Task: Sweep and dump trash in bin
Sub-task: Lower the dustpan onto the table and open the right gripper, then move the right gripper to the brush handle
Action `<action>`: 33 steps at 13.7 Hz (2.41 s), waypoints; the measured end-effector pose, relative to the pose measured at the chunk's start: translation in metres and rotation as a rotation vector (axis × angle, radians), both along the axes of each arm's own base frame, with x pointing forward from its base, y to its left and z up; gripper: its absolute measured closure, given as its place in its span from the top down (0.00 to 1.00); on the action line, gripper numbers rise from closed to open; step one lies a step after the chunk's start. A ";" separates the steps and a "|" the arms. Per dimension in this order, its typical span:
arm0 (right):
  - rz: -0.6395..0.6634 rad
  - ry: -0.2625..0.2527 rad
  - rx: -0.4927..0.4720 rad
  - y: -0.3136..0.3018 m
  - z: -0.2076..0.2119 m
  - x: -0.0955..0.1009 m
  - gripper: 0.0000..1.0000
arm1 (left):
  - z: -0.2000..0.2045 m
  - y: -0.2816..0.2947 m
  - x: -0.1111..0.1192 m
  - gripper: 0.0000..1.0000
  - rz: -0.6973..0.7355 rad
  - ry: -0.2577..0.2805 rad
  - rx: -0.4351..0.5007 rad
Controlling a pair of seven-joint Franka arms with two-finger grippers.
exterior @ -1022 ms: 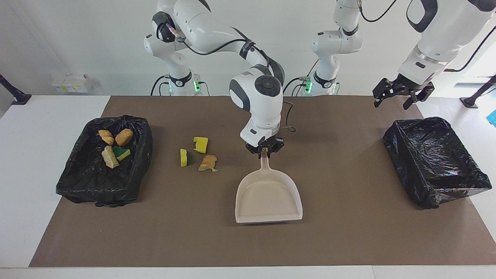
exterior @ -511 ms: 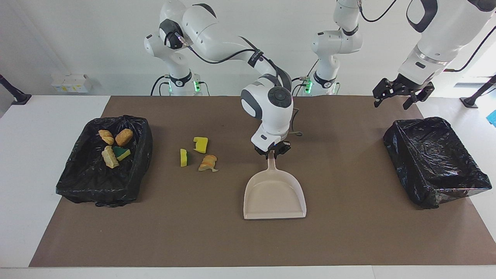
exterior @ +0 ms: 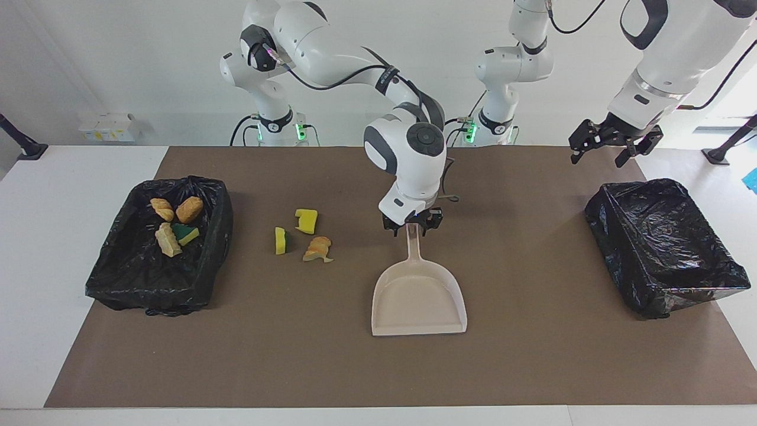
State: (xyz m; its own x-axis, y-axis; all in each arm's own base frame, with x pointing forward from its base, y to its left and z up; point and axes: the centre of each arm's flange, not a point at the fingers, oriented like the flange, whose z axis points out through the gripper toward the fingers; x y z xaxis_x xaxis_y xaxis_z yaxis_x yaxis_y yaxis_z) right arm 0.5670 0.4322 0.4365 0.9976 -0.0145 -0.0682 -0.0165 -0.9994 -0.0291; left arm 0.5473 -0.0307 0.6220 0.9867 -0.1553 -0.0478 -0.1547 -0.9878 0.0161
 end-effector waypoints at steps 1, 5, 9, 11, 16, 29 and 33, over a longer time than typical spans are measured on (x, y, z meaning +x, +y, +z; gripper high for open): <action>-0.001 0.013 0.017 -0.002 0.020 -0.011 1.00 | 0.000 0.000 0.000 1.00 0.000 0.000 0.000; 0.048 0.087 0.007 -0.005 0.049 -0.089 1.00 | 0.000 0.000 0.000 1.00 0.000 0.000 0.000; 0.094 0.144 0.005 -0.005 0.002 -0.176 1.00 | 0.000 0.000 0.000 1.00 0.000 0.000 0.000; 0.106 0.158 -0.003 -0.014 -0.029 -0.211 1.00 | 0.000 0.000 0.000 1.00 0.000 0.000 0.000; 0.113 0.147 0.009 -0.018 -0.083 -0.248 1.00 | 0.011 -0.007 -0.008 1.00 -0.014 -0.016 0.000; 0.138 0.154 0.034 -0.004 -0.099 -0.279 0.27 | -0.025 -0.067 0.029 1.00 -0.113 -0.140 -0.019; 0.082 0.151 0.043 -0.011 -0.083 -0.259 0.26 | -0.027 -0.067 0.031 1.00 -0.115 -0.144 -0.020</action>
